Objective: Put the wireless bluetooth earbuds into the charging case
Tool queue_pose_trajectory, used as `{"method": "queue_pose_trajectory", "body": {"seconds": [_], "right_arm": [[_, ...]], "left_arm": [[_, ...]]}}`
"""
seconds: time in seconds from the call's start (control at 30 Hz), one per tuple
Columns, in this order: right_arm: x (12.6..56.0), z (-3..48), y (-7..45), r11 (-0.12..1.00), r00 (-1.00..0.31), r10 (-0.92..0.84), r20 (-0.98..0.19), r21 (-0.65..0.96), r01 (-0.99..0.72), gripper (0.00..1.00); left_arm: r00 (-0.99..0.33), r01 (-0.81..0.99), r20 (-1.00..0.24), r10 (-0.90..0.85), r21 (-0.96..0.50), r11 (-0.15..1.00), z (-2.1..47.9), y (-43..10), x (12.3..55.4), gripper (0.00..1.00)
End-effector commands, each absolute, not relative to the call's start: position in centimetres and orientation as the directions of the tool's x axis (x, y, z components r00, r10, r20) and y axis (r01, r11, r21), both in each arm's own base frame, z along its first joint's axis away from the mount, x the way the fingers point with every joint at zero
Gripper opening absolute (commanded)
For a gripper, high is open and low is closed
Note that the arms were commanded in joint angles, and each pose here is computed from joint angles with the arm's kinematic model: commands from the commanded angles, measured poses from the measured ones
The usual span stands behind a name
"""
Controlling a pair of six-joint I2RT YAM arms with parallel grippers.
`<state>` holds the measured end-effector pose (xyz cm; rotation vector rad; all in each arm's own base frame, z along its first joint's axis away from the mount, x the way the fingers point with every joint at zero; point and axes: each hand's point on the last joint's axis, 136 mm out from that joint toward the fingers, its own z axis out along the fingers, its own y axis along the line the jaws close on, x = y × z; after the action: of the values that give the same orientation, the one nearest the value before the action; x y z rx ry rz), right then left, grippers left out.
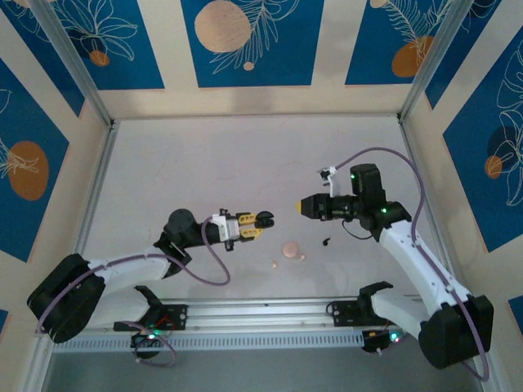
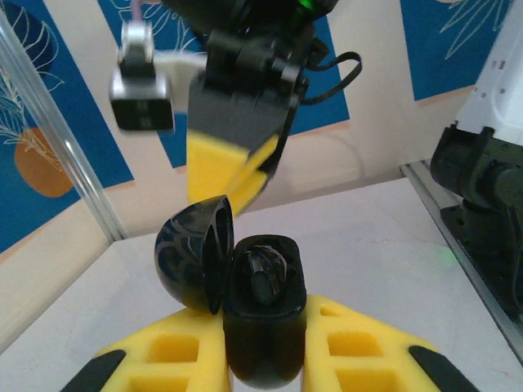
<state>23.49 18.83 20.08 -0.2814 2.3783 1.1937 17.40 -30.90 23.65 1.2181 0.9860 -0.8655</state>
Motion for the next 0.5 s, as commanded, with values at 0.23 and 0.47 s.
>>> {"method": "queue_pose_trajectory", "body": {"seconds": [0.23,0.47], "right_arm": [[20.7,9.7,12.7,0.86,-0.977,0.21,0.049,0.466,0.208,0.39],[19.9,7.3,10.7,0.88,-0.945,0.285,0.16,0.346,0.324,0.42]], "left_arm": [[0.413,0.904,-0.908,0.069,0.418,0.089,23.4,-30.4,16.5,0.19],[0.415,0.903,-0.906,0.078,0.421,0.086,23.3,-30.5,16.5,0.19]]}}
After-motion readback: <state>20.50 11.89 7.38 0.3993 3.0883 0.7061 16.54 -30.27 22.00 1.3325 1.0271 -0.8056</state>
